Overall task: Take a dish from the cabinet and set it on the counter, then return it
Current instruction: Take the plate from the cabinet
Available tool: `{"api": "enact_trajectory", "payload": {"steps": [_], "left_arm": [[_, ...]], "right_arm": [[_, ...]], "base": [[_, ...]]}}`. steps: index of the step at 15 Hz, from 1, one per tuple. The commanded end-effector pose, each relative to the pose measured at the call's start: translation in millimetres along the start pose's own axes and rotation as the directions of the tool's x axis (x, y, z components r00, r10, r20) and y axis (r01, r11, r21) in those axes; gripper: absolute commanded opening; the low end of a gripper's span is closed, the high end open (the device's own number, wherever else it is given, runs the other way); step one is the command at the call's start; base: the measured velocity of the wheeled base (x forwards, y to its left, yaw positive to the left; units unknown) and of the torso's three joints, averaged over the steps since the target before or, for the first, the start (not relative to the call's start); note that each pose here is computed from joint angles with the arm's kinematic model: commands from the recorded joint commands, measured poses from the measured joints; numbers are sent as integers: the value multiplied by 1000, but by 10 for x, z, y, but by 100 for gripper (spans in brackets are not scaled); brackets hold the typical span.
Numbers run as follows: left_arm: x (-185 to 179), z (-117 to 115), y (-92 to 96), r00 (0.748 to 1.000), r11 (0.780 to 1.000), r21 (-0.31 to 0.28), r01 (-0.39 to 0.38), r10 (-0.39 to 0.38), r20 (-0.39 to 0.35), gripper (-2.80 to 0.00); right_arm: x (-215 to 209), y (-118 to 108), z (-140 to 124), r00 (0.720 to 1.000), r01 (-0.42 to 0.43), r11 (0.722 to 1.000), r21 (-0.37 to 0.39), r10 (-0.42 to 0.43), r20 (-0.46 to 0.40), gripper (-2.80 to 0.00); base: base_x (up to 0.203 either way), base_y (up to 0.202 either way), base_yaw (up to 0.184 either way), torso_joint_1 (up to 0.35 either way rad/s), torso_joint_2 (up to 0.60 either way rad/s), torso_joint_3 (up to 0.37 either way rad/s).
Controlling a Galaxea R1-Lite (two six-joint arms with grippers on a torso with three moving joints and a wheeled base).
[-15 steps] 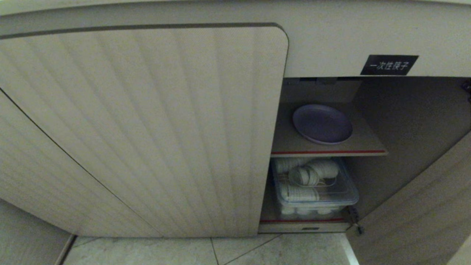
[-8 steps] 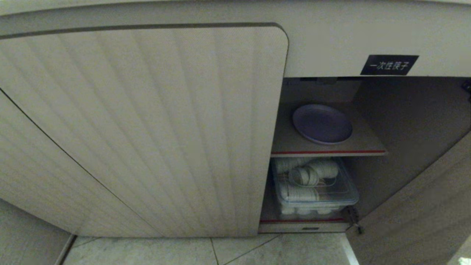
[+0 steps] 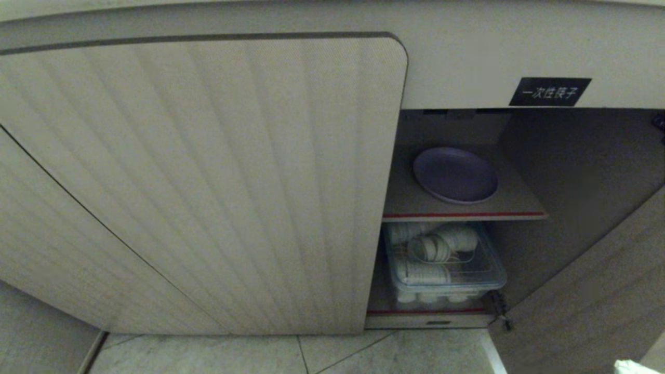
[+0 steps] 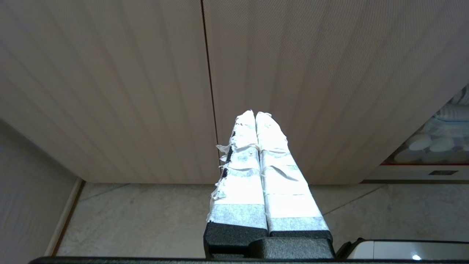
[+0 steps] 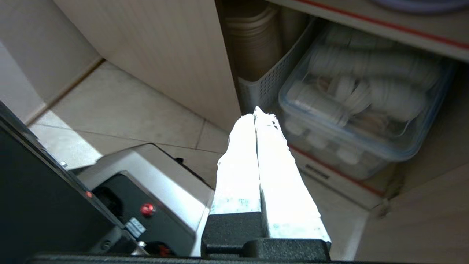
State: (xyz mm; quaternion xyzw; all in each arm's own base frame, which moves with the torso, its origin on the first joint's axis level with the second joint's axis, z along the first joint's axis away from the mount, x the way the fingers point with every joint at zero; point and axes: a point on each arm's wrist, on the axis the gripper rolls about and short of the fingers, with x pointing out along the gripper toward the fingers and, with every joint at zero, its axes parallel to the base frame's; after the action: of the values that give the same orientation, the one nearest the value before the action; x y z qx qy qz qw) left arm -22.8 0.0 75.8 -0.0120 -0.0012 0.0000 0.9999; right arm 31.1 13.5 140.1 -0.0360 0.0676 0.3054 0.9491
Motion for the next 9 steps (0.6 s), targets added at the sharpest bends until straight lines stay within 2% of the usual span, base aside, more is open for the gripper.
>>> {"api": "enact_trajectory", "payload": {"steps": [1,9], "left_arm": [[0,0,0,1000,1000,-1,0,0,1,-280],[0,0,0,1000,1000,-1,0,0,1,-280]], "right_arm": [[11,-5,-8,1000,-4,1000,6,5,-8,-280],[39,-29,-24,999,11,1000,26,-10,-32,-280]], "base": [[0,0,0,0,0,0],[0,0,0,0,0,0]]}}
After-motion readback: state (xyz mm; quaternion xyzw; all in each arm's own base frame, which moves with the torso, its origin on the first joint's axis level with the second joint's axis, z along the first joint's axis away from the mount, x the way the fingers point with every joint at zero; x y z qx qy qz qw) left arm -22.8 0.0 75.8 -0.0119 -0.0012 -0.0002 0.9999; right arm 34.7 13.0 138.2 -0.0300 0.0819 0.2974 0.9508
